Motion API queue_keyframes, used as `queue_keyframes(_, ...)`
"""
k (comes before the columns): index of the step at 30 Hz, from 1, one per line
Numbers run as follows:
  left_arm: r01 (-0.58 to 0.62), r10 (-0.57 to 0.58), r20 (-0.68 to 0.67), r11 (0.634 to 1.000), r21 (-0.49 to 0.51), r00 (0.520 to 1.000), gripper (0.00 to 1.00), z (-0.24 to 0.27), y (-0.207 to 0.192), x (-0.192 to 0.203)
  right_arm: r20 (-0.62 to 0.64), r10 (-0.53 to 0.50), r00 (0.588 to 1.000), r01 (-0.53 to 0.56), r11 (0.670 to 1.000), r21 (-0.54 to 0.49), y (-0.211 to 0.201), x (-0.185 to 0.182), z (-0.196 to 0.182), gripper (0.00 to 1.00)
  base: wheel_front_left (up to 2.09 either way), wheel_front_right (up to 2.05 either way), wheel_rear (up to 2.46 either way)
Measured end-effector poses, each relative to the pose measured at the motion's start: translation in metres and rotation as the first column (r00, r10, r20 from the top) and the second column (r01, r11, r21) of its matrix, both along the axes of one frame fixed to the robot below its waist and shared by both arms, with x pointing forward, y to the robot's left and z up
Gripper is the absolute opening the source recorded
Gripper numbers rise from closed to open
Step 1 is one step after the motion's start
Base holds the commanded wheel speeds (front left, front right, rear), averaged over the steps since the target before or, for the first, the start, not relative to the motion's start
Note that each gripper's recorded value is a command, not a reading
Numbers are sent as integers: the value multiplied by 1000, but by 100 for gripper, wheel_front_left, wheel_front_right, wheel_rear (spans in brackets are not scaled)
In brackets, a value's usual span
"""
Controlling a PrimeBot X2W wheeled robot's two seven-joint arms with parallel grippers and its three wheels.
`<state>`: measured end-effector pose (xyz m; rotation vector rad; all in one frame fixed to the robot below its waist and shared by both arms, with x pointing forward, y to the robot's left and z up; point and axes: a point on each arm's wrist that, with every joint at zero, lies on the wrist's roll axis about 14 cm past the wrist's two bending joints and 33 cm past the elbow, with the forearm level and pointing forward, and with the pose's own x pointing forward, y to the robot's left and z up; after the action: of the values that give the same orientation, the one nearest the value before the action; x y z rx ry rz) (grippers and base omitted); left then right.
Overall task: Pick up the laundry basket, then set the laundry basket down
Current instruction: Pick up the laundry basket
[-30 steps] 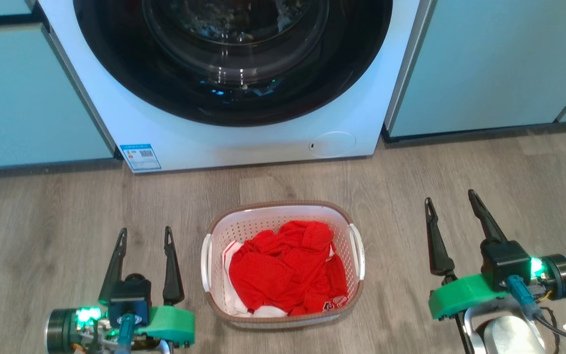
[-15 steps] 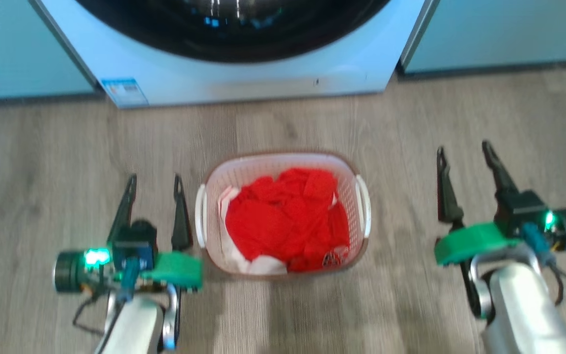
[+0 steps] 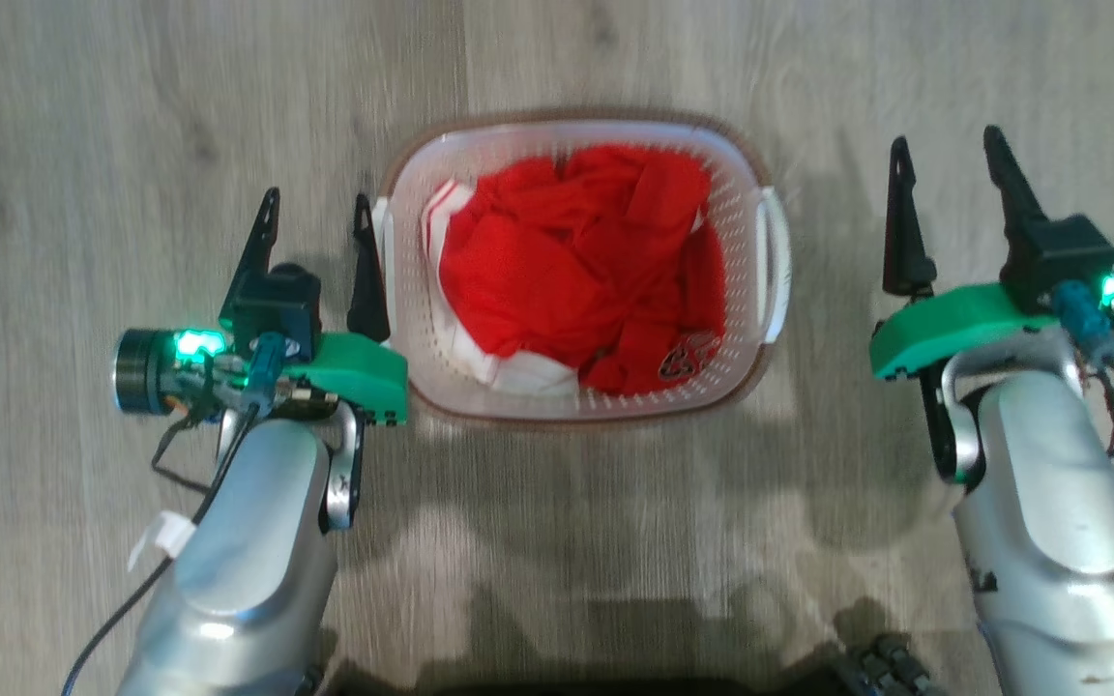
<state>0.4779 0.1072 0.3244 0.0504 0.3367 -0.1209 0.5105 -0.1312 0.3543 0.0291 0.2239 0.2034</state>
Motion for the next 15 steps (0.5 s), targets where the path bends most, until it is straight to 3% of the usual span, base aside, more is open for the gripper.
queue_keyframes(15,17,-22,-261,1000,-20,965,100,-95,-1,-22,-282,54,958,-48,998,29,23,-11,-120,100,0,0,0)
